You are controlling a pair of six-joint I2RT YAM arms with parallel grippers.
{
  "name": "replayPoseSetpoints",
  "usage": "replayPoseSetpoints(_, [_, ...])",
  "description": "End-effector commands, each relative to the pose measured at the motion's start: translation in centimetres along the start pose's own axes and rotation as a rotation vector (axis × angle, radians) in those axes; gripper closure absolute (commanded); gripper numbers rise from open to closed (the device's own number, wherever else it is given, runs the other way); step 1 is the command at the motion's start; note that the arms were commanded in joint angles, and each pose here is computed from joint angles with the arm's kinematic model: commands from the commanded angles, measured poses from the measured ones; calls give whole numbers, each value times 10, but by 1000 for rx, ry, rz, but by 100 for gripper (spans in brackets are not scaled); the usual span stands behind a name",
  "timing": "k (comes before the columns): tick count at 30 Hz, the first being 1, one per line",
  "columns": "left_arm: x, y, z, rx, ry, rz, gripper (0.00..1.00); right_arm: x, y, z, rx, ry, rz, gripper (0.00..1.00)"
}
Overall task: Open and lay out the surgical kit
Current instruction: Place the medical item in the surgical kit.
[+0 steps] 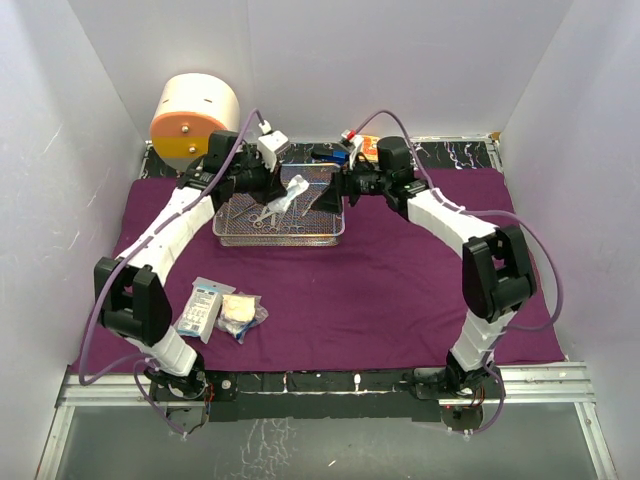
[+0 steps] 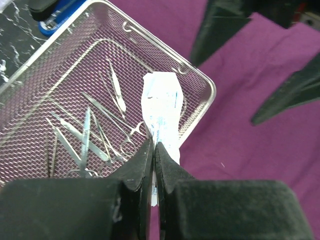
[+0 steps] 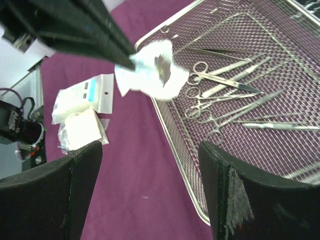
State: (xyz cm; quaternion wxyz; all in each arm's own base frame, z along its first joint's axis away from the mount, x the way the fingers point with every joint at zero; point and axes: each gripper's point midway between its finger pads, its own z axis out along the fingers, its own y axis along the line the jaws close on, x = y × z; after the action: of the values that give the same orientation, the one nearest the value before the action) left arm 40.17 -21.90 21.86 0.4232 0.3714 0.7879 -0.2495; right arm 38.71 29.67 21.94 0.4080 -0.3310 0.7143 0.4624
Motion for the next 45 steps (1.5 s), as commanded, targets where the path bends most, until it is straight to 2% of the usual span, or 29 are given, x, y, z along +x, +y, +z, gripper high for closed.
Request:
replayPoseSetpoints(1, [-4,-26,-22,51,-49,-27,100,-37,24,23,-113,-83,-3,22])
replayPoseSetpoints(5, [5,-39,-32,75,-45,-45,100,-32,33,41,-155,-64,32,22])
replayPoseSetpoints(7, [9,-44,-35,84,-42,-51,100,-30,35,50,-174,-59,52,27])
replayPoseSetpoints(10, [13,-47,-38,85,-40,-53,100,-28,42,59,-229,-53,83,38])
replayPoseSetpoints(17, [23,-47,-40,71,-23,-54,100,-21,49,67,-272,-37,108,75])
replayPoseSetpoints(22, [30,-48,-39,64,-10,-58,99,-17,53,63,-279,-31,80,87])
replayPoseSetpoints(26, [35,-46,-42,43,1,-64,78,-10,54,59,-274,-6,52,100])
replayPoseSetpoints(32, [35,-29,-64,-90,26,-39,42,28,68,54,-283,74,58,100])
replayPoseSetpoints(34, [32,-16,-76,-154,15,-51,35,50,84,57,-311,123,56,100])
replayPoseSetpoints(40, [27,55,-128,-387,-85,-226,25,121,153,73,-447,270,61,100])
replayPoseSetpoints(45, [31,80,-151,-475,-101,-302,23,156,187,91,-520,343,72,100])
